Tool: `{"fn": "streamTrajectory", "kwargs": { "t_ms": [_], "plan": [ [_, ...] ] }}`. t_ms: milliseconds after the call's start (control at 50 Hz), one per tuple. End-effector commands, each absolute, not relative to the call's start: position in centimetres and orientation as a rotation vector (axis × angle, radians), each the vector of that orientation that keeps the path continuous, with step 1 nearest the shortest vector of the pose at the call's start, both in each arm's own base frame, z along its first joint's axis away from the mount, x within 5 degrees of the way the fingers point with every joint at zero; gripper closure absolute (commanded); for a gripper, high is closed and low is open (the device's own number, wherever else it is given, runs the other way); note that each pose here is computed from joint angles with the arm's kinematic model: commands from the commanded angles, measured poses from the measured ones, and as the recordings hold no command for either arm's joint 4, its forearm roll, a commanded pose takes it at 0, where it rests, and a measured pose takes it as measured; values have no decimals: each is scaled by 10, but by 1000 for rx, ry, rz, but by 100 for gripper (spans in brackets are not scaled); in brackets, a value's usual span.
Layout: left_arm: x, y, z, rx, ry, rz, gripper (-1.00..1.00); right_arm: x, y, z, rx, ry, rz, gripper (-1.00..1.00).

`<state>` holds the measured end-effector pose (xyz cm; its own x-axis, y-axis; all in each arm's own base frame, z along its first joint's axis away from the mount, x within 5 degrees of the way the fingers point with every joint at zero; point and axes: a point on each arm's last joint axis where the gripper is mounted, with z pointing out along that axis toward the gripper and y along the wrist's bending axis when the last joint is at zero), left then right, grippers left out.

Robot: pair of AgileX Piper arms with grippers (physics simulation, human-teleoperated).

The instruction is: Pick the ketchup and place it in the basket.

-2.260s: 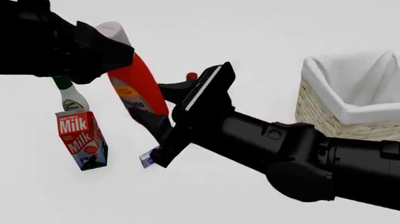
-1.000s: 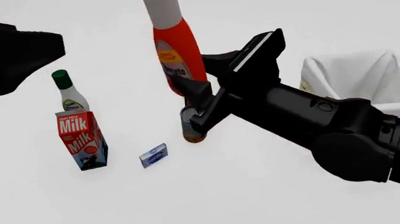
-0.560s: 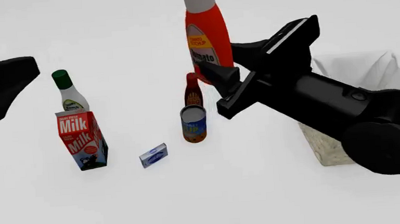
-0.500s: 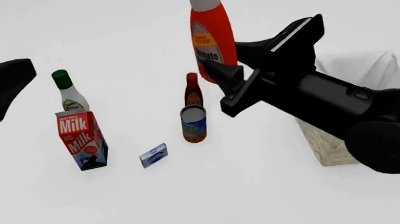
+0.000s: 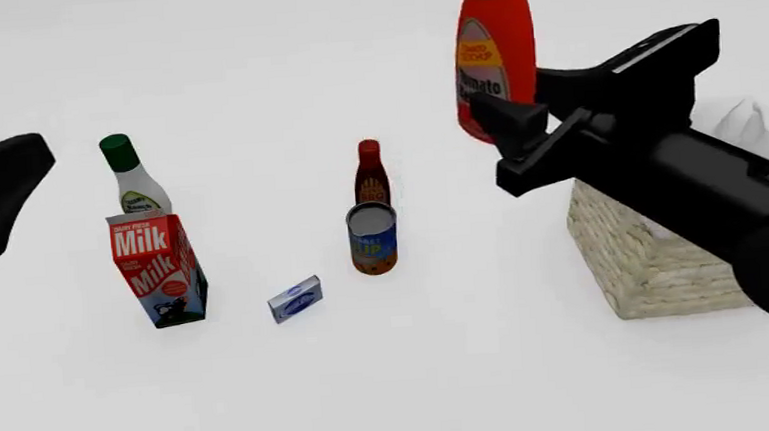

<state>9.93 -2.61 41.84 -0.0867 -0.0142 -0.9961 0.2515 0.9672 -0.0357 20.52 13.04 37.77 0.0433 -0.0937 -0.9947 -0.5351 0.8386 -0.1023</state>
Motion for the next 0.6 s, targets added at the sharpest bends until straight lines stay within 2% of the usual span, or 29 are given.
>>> {"fn": "streamTrajectory", "kwargs": {
  "t_ms": [20, 600],
  "plan": [
    [101, -27, 414, 177, 1638, -229, -100, 205, 107, 379, -427, 1539, 326, 100],
    [104, -28, 404, 179, 1640, -240, -100, 212, 63, 389, -269, 1623, 189, 100]
  ]
}}
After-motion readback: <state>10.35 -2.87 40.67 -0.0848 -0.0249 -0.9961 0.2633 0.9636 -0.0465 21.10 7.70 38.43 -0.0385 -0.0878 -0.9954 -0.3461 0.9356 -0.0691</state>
